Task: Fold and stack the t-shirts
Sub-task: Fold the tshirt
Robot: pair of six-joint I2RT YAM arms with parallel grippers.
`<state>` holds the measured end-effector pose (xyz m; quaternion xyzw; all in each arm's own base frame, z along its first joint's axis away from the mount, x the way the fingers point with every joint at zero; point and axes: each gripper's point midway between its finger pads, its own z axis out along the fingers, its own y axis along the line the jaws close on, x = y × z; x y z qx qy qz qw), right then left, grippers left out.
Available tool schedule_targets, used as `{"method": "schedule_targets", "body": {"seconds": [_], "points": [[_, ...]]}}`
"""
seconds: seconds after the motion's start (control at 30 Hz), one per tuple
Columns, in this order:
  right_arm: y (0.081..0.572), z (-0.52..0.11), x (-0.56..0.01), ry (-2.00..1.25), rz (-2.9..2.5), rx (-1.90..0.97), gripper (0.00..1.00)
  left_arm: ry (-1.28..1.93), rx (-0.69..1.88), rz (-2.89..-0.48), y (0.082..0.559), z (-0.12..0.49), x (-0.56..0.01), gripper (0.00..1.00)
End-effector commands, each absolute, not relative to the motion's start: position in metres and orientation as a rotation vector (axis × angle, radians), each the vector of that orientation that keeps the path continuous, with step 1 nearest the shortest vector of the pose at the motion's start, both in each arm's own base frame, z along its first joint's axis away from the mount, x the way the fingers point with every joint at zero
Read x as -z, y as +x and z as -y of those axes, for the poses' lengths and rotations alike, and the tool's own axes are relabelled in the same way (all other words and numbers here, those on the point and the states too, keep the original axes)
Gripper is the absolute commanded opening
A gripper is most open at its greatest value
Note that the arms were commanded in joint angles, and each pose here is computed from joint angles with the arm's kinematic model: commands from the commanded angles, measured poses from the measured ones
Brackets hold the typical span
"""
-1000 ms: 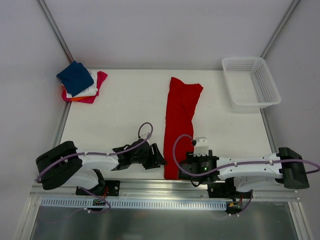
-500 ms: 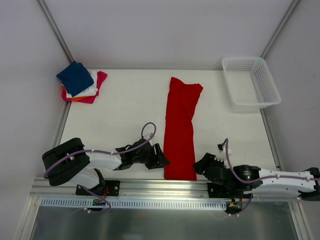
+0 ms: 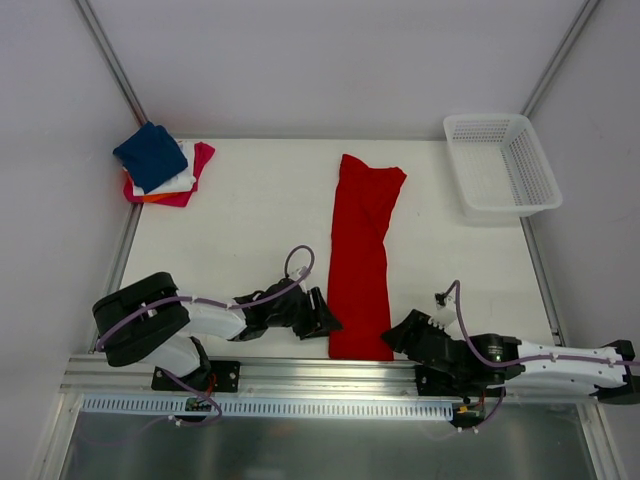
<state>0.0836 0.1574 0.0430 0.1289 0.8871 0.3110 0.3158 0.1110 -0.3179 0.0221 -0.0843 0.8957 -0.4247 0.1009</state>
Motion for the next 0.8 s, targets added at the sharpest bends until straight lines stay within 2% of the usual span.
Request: {"method": "schedule_targets", "body": {"seconds": [0.0, 0.33, 0.77], "points": [[0.080, -0.167, -0.037, 0.422, -2.343, -0.908, 0.60, -0.259, 0.983, -2.832, 0.086, 0.278, 0.030, 0.50], [0.070, -0.170, -0.024, 0.405, -2.411, -0.877, 0.58, -0.261, 0.980, -2.879, 0.075, 0.280, 0.040, 0.48], [0.078, -0.123, -0.027, 0.430, -2.387, -0.758, 0.58, -0.289, 0.944, -2.880, 0.072, 0.268, 0.041, 0.48]]}}
